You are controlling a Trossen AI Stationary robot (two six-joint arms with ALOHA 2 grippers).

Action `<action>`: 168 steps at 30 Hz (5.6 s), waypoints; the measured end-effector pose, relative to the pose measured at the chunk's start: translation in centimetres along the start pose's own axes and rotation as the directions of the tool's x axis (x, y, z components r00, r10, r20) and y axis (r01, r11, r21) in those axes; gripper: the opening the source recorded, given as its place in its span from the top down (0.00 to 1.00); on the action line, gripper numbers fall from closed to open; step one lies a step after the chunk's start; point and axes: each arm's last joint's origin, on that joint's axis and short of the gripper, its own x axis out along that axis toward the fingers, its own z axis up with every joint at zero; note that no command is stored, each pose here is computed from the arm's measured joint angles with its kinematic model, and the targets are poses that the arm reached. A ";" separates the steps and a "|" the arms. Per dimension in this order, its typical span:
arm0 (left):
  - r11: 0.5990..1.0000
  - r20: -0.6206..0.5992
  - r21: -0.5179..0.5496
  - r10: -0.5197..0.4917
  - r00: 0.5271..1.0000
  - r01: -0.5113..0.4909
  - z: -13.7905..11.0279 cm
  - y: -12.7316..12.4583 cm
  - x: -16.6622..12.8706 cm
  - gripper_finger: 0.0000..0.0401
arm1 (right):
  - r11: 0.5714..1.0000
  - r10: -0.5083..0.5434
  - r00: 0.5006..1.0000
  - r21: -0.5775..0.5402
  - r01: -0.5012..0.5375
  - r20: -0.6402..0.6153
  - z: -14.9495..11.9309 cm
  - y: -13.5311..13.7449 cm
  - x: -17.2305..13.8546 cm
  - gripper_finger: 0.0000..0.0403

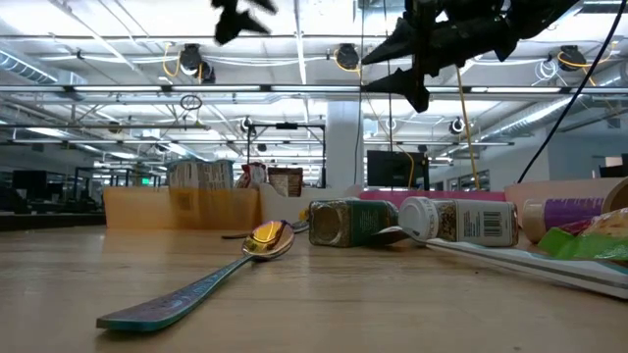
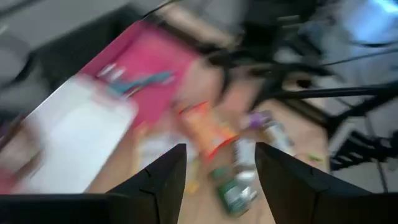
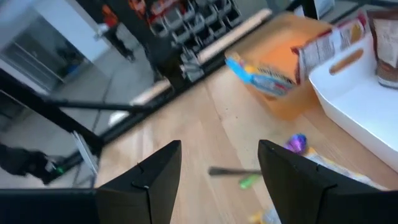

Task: Pick & Place Food Item
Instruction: Put the black spoon into the red bin

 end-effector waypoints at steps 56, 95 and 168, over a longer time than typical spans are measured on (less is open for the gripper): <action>0.945 0.124 0.199 -0.287 0.950 0.260 0.8 -6.5 5.7 0.50 | 0.998 0.066 0.996 0.002 -0.066 -0.059 -1.6 3.0 0.4 0.49; 0.970 0.160 -0.167 -0.152 0.975 0.178 -11.0 -1.1 6.6 0.50 | 0.968 -0.110 0.981 -0.205 0.141 0.157 0.3 3.3 -2.4 0.49; 0.846 -0.500 0.008 0.466 0.730 -0.534 -24.1 -0.3 20.8 0.87 | 0.950 -0.172 0.918 -0.185 0.250 0.357 1.8 4.1 -4.3 0.49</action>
